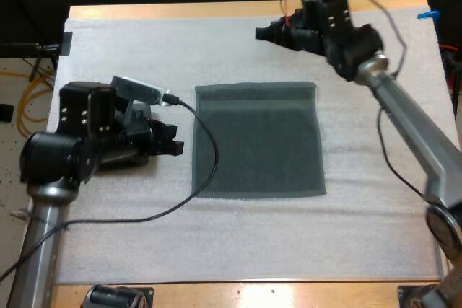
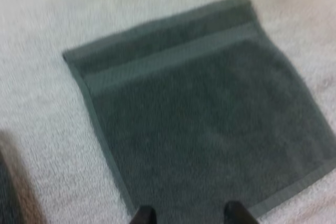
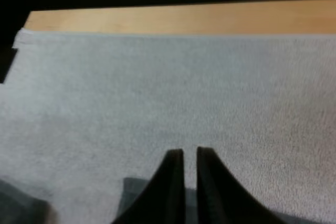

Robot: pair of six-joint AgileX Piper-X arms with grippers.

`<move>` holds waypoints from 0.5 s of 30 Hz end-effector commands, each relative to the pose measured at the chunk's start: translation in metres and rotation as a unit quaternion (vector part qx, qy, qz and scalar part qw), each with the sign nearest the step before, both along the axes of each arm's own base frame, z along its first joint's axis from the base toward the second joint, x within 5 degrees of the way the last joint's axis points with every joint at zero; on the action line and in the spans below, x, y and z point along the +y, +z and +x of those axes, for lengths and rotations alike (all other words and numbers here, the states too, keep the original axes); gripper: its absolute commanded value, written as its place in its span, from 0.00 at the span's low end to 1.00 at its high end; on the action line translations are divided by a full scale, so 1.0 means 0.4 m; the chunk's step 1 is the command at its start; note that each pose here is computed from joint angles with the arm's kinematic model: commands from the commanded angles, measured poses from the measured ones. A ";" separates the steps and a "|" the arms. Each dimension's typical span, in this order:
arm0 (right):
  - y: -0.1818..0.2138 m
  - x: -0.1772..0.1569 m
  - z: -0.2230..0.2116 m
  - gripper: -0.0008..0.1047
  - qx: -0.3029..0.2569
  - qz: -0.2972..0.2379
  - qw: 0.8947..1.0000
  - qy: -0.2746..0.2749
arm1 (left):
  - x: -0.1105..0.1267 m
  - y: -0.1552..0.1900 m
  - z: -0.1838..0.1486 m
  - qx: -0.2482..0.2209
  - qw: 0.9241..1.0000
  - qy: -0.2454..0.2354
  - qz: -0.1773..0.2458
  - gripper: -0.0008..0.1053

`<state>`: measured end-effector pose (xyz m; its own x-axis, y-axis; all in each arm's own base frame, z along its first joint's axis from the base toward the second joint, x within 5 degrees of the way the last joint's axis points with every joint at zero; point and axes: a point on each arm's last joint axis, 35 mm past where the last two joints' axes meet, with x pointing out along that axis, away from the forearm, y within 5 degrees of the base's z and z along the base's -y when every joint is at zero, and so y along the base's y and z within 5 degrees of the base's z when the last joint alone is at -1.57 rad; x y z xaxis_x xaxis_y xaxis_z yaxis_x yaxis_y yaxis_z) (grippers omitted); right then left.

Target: Pick towel from pile fold and stack

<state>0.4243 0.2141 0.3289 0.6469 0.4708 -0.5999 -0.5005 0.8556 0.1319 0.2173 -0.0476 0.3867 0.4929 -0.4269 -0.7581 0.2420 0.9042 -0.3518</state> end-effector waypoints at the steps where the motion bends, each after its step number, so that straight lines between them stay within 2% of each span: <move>1: 0.042 -0.012 -0.019 0.20 -0.010 -0.003 1.000 0.006 | 0.003 0.018 -0.017 -0.017 1.000 -0.002 -0.004 0.29; 3: 0.091 -0.028 -0.051 0.44 -0.015 -0.002 1.000 0.006 | 0.007 0.036 -0.039 -0.033 0.999 -0.002 -0.007 0.29; 4: 0.106 -0.034 -0.063 0.52 -0.015 -0.002 1.000 0.006 | 0.008 0.043 -0.049 -0.040 0.999 -0.002 -0.008 0.29; 5: 0.128 -0.043 -0.081 0.65 -0.016 -0.006 1.000 0.009 | 0.011 0.052 -0.063 -0.049 0.999 -0.002 -0.009 0.29; 6: 0.144 -0.050 -0.096 0.74 -0.017 -0.011 1.000 0.013 | 0.013 0.061 -0.077 -0.057 0.998 -0.002 -0.010 0.29; 7: 0.156 -0.056 -0.109 0.79 -0.017 -0.016 1.000 0.017 | 0.015 0.067 -0.088 -0.063 0.998 -0.001 -0.010 0.29; 9: 0.191 -0.076 -0.149 0.81 -0.014 -0.029 0.999 0.025 | 0.022 0.083 -0.123 -0.077 0.997 0.004 -0.008 0.29; 15: 0.280 -0.138 -0.274 0.77 0.000 -0.064 0.997 0.041 | 0.040 0.110 -0.210 -0.100 0.995 0.021 0.008 0.29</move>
